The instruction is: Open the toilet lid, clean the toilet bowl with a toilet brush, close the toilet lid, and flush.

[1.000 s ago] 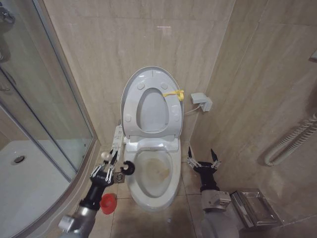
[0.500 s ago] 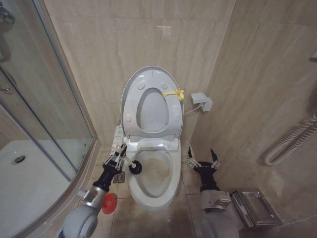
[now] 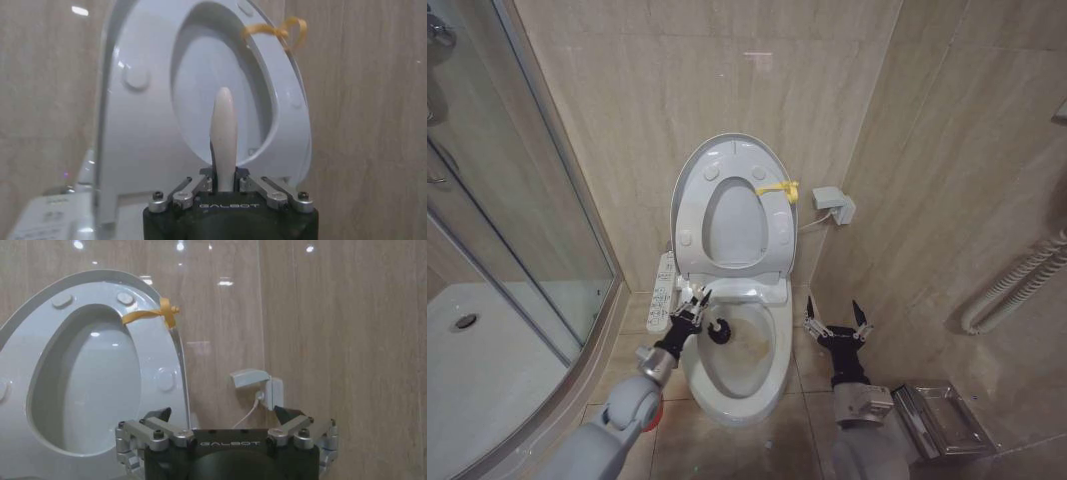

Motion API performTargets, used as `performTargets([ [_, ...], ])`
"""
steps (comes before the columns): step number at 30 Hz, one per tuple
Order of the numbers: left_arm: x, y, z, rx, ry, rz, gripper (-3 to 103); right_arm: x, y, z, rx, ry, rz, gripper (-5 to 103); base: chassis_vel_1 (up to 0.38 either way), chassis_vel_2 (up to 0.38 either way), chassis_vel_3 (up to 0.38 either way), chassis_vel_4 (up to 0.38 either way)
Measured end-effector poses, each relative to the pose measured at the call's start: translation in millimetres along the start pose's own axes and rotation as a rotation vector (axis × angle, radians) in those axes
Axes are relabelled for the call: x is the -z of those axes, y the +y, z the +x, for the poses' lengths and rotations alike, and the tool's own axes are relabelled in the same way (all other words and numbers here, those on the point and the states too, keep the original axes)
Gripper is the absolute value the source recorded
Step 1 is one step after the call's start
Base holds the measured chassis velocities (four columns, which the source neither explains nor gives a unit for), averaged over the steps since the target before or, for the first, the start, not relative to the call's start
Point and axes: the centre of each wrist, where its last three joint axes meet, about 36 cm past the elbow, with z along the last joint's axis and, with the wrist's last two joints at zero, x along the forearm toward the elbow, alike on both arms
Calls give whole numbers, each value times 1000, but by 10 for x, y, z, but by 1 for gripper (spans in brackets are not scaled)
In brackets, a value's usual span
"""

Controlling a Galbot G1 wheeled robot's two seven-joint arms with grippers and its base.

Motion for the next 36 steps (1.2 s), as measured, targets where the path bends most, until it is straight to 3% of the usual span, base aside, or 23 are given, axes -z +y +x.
performTargets([
  [11,-550,11,-342,-29,67,-65,17,0,0,0,0,0,0,100,0,0,0,0],
  [23,-714,-59,-433,-68,92,-68,17,0,0,0,0,0,0,100,0,0,0,0],
  [28,-710,-82,-462,-73,76,-69,17,0,0,0,0,0,0,100,0,0,0,0],
  [32,-565,-180,-532,-93,22,-59,17,0,0,0,0,0,0,100,0,0,0,0],
  [36,-405,-381,-556,-129,-29,-38,17,0,0,0,0,0,0,100,0,0,0,0],
])
